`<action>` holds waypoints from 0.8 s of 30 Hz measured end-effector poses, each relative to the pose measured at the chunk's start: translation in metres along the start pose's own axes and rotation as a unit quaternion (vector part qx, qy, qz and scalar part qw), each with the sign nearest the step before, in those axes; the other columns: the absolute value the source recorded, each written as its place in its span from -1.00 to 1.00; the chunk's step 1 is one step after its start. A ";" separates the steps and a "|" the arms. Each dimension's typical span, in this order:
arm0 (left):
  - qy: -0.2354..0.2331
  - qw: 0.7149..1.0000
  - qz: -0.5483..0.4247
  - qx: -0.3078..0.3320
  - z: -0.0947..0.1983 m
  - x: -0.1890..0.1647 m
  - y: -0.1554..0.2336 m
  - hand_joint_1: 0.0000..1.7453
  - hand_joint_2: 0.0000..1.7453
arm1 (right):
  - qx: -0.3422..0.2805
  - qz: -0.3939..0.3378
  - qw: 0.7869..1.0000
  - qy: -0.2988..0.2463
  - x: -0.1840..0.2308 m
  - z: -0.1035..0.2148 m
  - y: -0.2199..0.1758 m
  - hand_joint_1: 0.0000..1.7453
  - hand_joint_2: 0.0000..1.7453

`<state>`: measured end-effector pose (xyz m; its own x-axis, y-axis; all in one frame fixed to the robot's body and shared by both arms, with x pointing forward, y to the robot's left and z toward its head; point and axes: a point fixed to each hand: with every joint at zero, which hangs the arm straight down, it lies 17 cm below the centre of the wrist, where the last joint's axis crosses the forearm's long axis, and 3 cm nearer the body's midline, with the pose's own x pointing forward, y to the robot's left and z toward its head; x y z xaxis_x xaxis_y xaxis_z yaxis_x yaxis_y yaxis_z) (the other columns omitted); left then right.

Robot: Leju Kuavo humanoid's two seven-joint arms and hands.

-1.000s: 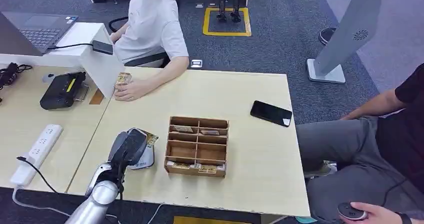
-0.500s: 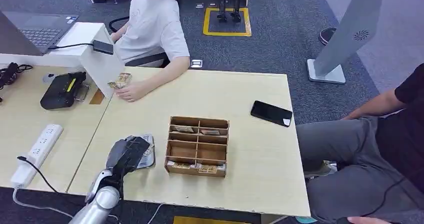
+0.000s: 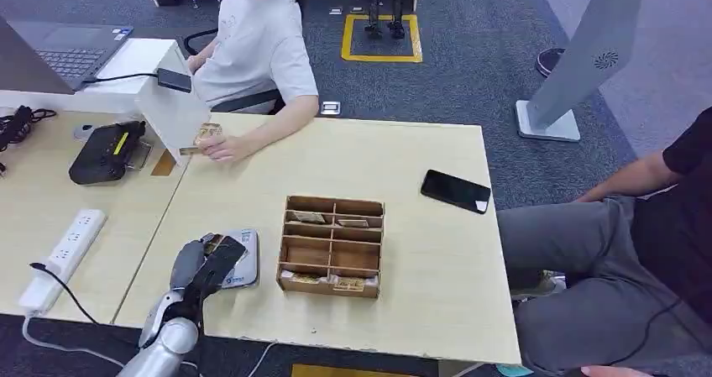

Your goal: Pass the card to the sensor for recognition and then transmit it.

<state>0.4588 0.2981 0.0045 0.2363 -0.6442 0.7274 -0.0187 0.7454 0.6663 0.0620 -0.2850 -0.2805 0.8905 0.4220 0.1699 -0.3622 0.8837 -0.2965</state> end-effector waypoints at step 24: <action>-0.147 0.911 0.372 -0.100 0.019 0.110 0.018 1.00 1.00 | -0.005 0.003 1.000 -0.017 0.005 0.000 -0.002 -1.00 1.00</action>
<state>0.4660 0.2377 0.0995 -0.0399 0.0565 0.9976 0.1162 0.9919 -0.0515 0.0671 -0.2849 -0.2795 0.8784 0.4344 0.1991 -0.3652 0.8790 -0.3066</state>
